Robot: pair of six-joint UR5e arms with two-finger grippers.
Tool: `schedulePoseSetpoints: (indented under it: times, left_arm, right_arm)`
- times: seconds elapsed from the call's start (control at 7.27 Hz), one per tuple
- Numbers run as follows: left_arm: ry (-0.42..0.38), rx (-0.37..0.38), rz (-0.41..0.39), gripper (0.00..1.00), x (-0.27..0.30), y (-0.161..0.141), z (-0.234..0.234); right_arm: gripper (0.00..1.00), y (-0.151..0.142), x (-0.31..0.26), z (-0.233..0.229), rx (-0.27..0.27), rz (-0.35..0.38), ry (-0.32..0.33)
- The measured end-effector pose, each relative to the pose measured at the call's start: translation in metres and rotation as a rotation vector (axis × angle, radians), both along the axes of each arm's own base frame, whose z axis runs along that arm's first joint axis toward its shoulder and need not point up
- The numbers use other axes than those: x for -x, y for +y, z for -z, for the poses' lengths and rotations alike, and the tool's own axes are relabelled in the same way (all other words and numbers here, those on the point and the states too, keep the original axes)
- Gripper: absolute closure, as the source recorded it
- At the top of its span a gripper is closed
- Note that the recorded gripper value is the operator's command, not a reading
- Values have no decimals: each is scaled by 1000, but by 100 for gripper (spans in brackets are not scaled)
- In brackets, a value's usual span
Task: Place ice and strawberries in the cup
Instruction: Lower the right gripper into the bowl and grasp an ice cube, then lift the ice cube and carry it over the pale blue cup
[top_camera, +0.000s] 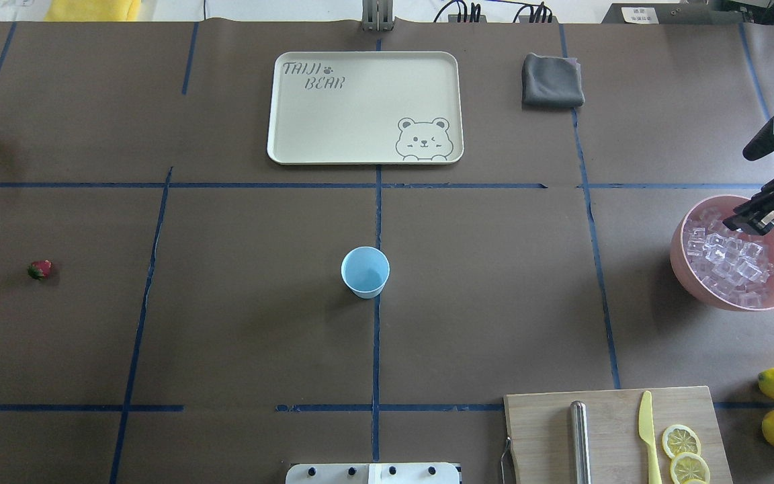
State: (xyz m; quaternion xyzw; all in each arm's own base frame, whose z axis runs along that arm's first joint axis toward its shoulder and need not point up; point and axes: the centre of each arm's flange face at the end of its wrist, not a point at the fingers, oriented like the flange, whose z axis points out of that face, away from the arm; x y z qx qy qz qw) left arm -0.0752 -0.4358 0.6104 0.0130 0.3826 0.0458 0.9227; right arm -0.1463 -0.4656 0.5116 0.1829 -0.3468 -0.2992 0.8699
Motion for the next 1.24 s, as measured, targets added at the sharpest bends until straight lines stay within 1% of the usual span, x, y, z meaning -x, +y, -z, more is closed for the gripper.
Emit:
schedulePoseSetpoints:
  times: [0.14,0.28,0.41,0.55,0.69,0.83,0.96,1.24]
  left_arm:
    - [0,0,0,0,0,0,0]
    - [0,1,0,0,0,0,0]
    - [0,1,1,0,0,0,0]
    - [0,1,0,0,0,0,0]
    - [0,1,0,0,0,0,0]
    - [0,1,0,0,0,0,0]
    - [0,1,0,0,0,0,-1]
    - [0,-1,0,0,0,0,0]
  right_arm:
    - [96,-8,-21,6,56,-107,-17]
    - [97,-16,-34,16,139,-230,-49]
    - [97,-25,-36,32,213,-329,-89]
    - [97,-35,-31,55,271,-391,-133]
    - [97,-38,-14,83,314,-408,-169]
    - [97,-39,14,119,347,-400,-196]
    - [98,-38,51,162,368,-375,-221]
    - [97,-28,121,239,353,-287,-253]
